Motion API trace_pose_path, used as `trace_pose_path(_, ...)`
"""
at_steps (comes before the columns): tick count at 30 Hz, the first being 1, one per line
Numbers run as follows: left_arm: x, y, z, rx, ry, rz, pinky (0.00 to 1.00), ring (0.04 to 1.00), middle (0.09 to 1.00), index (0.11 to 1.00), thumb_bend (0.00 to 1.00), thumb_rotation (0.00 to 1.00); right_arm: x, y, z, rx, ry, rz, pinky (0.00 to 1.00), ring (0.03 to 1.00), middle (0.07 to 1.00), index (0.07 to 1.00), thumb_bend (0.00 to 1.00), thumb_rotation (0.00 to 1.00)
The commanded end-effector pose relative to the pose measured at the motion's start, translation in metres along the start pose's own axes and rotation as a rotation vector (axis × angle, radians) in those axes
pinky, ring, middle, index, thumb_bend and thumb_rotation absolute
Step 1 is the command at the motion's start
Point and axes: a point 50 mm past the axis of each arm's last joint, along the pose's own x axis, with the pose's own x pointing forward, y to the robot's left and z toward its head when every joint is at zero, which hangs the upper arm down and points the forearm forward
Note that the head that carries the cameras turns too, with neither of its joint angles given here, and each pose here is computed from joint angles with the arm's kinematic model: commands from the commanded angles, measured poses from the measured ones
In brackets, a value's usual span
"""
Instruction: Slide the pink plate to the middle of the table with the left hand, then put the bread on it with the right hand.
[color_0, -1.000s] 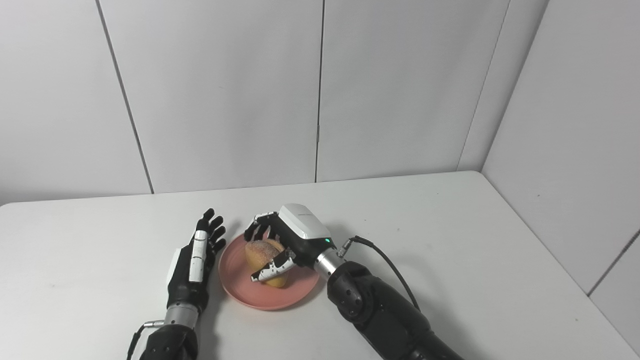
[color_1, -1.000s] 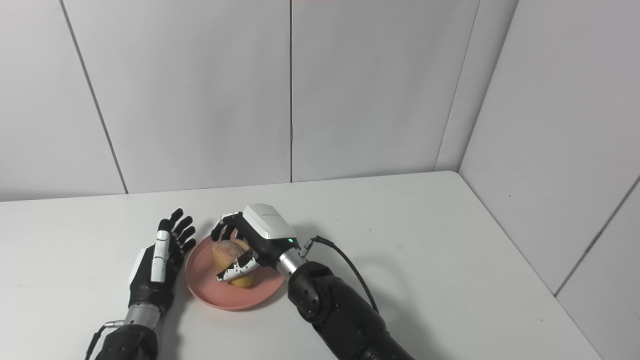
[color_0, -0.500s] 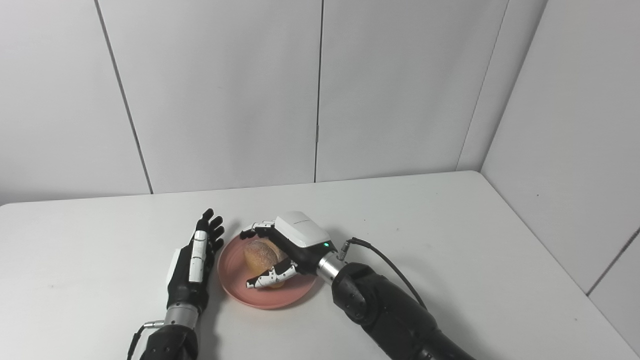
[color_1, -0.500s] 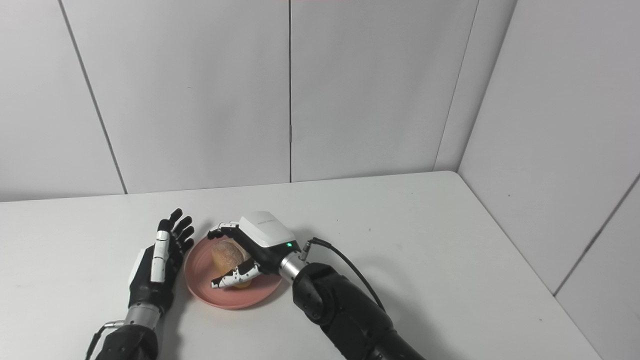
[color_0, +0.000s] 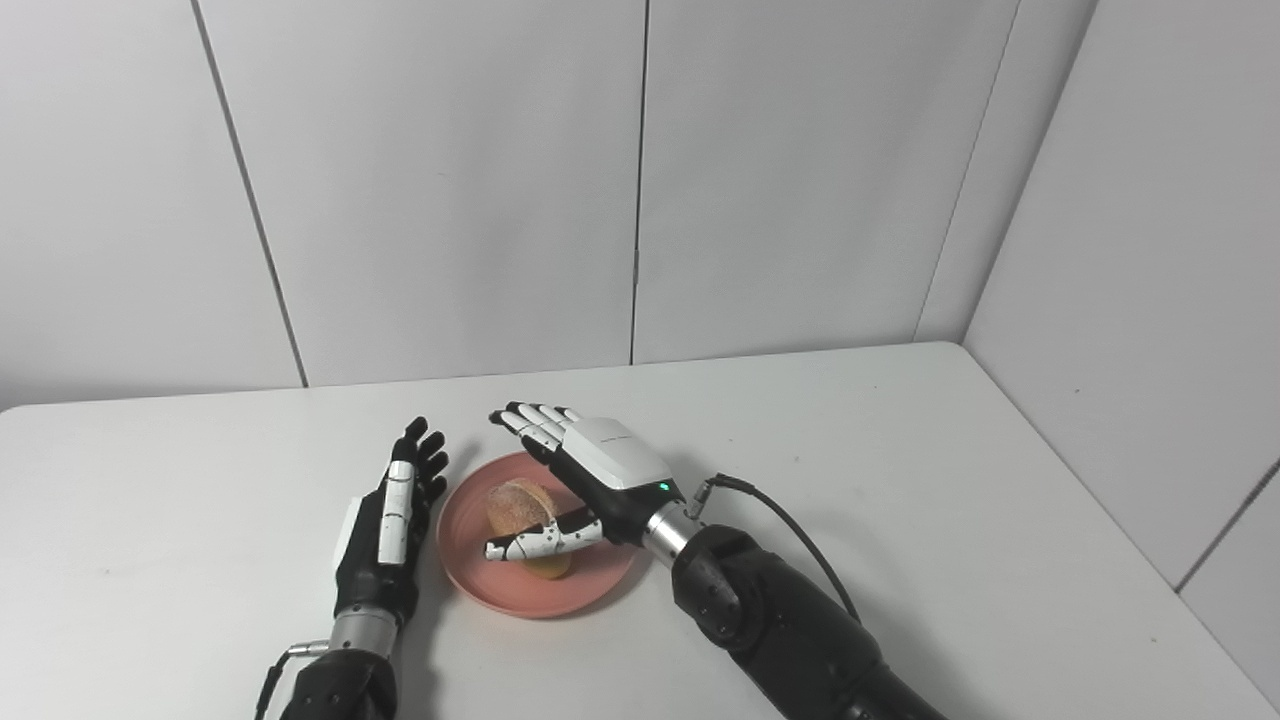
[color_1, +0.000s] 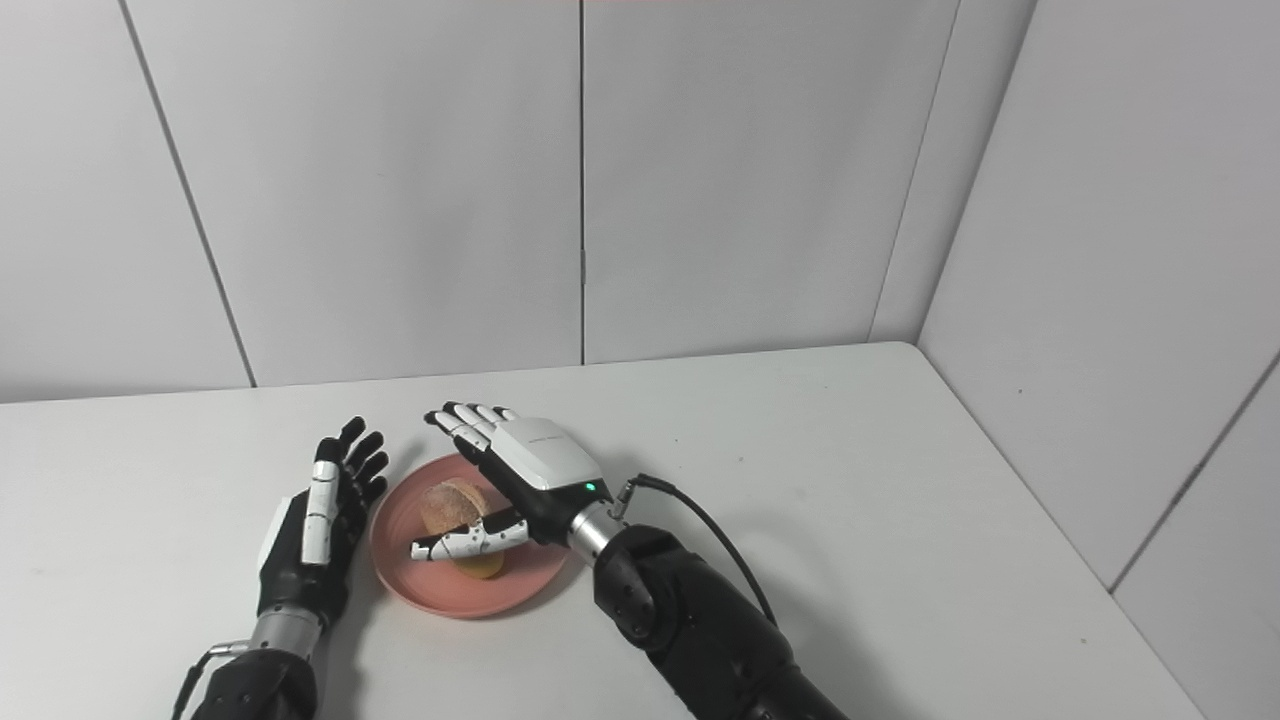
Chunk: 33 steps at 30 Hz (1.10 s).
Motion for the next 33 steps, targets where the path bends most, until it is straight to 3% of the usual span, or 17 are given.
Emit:
trace_pose_path(1,0.01,-0.002,0.016,-0.005,-0.049,-0.011,0.95,0.944,0.94,0.934,0.78,1.0,0.007,-0.024,0.013,0.029,-0.086,-0.135,1.0,1.0,1.0,0.997,0.69,0.84)
trace_pose_path(3,0.01,-0.002,0.017,0.001,-0.053,-0.01,0.93,0.944,0.94,0.933,0.78,1.0,0.004,-0.026,0.013,0.07,-0.083,-0.185,1.0,1.0,1.0,1.0,0.72,0.9)
trace_pose_path(7,0.009,-0.001,0.018,0.009,-0.06,-0.009,0.92,0.939,0.937,0.929,0.79,1.0,-0.006,-0.033,0.013,0.205,-0.068,-0.296,1.0,1.0,1.0,1.0,0.72,0.93)
trace_pose_path(13,0.006,-0.001,0.021,-0.001,-0.062,-0.008,0.92,0.939,0.938,0.933,0.8,1.0,-0.019,-0.038,0.009,0.38,-0.006,-0.364,0.97,1.0,1.0,1.0,0.7,0.93)
trace_pose_path(18,0.003,0.001,0.021,-0.007,-0.062,-0.006,0.94,0.941,0.94,0.938,0.8,1.0,-0.027,-0.035,0.0,0.539,0.054,-0.393,0.96,1.0,1.0,1.0,0.7,0.96)
trace_pose_path(22,0.002,0.002,0.021,-0.005,-0.065,-0.004,0.95,0.945,0.942,0.941,0.8,1.0,-0.031,-0.031,-0.007,0.599,0.105,-0.397,1.0,1.0,1.0,1.0,0.64,0.98)
trace_pose_path(33,0.001,0.002,0.022,-0.017,-0.082,-0.004,0.96,0.953,0.95,0.948,0.8,1.0,-0.044,-0.012,-0.013,0.693,0.182,-0.394,1.0,1.0,1.0,1.0,0.68,1.0)
